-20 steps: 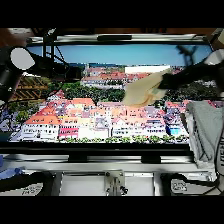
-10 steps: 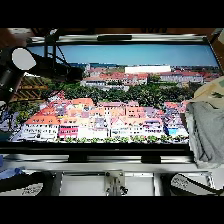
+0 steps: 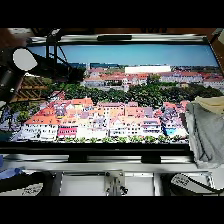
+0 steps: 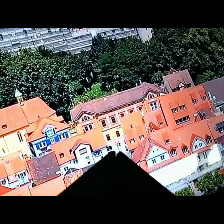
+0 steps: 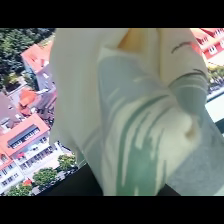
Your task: Fold the shirts.
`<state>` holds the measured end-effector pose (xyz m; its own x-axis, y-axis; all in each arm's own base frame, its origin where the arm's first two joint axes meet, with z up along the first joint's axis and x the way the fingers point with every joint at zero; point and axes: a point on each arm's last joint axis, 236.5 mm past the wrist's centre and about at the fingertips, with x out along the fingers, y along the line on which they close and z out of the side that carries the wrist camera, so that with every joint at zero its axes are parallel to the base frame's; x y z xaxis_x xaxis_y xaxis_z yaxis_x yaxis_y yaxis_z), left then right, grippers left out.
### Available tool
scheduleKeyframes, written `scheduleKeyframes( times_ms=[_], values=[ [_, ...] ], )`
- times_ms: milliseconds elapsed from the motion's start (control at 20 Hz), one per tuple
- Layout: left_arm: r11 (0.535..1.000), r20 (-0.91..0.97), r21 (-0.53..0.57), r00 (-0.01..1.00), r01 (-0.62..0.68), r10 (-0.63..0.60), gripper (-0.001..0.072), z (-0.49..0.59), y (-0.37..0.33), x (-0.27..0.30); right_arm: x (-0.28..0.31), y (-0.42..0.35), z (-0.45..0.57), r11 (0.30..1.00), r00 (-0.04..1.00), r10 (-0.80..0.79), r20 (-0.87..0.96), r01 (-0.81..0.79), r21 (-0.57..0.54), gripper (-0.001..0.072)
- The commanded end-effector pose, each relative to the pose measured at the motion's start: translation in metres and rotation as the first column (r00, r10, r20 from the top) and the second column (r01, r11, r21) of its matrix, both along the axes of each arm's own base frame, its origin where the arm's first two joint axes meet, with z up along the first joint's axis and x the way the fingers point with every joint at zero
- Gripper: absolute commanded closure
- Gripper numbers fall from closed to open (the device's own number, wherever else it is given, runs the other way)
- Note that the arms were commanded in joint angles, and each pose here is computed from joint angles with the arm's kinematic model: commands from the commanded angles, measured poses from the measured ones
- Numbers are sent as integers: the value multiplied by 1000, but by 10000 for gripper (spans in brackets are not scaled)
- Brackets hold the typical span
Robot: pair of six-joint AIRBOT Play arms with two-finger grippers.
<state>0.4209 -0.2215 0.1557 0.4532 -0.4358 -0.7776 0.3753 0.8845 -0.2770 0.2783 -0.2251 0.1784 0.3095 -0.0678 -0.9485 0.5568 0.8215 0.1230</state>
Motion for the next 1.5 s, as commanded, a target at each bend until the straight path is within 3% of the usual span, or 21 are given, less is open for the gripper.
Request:
scheduleKeyframes(
  times_ms=[0,250,650,700,750,900,1000,1100,1250,1350,1450],
  values=[
    [1000,9,8,1000,16,-16,680,0,-1,0,-48,-2,-20,993,978,-113,-176,115,1,648],
    [1000,34,-1,999,12,-12,680,4,-2,5,-95,33,-65,989,941,-106,-321,134,67,648],
    [1000,34,1,999,14,-14,680,4,-2,4,-141,37,-125,988,863,-99,-496,146,56,621],
    [1000,34,2,999,14,-14,680,4,-1,4,-146,35,-130,989,852,-95,-515,139,48,453],
    [1000,34,1,999,14,-14,680,4,-2,4,-148,32,-131,991,848,-90,-522,127,35,219],
    [1000,34,2,999,14,-14,680,4,-1,4,-157,25,-127,993,829,-95,-551,115,3,196],
    [999,33,19,999,37,-38,680,2,-1,2,-164,2,-105,985,811,-173,-559,135,-109,196],
    [995,13,72,998,62,-63,681,-5,7,-4,-134,-24,-71,967,883,-217,-416,135,-216,197],
    [978,-16,209,1000,13,-10,681,-21,39,-2,-19,-33,17,928,999,-42,27,50,-369,197],
    [941,-68,339,996,-23,49,682,-39,69,-6,58,17,64,903,953,185,239,-69,-425,196],
    [869,-140,493,983,-36,120,681,-57,104,-18,107,91,68,850,882,398,253,-251,-462,196]
  ],
)
